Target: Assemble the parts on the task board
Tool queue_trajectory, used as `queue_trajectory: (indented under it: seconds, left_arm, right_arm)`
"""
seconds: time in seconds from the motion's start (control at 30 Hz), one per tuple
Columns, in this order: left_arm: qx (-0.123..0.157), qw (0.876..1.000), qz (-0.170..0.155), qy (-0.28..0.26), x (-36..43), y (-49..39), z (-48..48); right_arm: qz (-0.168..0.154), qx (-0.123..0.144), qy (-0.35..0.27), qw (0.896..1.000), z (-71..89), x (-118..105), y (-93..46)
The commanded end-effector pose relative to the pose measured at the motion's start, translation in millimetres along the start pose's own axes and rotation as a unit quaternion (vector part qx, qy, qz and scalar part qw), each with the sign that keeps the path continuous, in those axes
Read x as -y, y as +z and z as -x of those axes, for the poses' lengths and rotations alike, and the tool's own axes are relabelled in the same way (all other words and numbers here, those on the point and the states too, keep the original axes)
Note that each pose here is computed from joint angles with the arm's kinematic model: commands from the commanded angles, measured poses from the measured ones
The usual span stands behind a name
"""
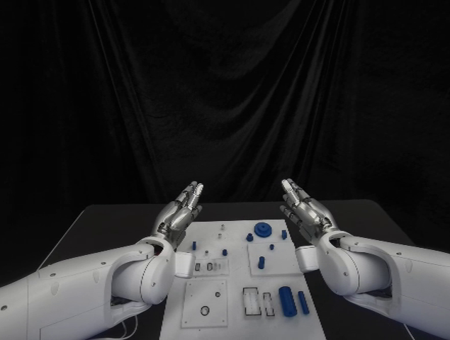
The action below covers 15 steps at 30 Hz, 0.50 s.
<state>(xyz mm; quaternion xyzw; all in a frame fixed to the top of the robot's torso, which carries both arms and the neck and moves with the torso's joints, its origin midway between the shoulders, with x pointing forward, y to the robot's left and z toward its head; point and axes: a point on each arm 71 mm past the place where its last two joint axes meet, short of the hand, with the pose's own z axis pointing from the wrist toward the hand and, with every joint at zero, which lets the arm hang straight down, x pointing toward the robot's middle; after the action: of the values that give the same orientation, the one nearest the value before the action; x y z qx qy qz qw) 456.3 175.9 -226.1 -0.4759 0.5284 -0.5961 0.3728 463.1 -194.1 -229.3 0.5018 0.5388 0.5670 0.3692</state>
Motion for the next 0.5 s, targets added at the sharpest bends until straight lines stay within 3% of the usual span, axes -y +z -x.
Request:
queue_trajectory:
  seconds: [0.03,0.27,0.5]
  left_arm:
    - [-0.077,0.991,-0.032,-0.103,9.3,-0.1,-11.4]
    - [-0.133,0.975,-0.045,-0.174,14.3,-2.9,-17.6]
    - [-0.154,0.965,-0.051,-0.204,16.8,-4.3,-19.5]
  right_arm:
    - [-0.033,-0.077,0.1,0.991,-7.4,-0.4,0.0]
    - [-0.05,-0.128,0.159,0.978,-7.2,-2.7,-2.3]
    - [-0.055,-0.147,0.182,0.971,-6.9,-4.2,-3.3]
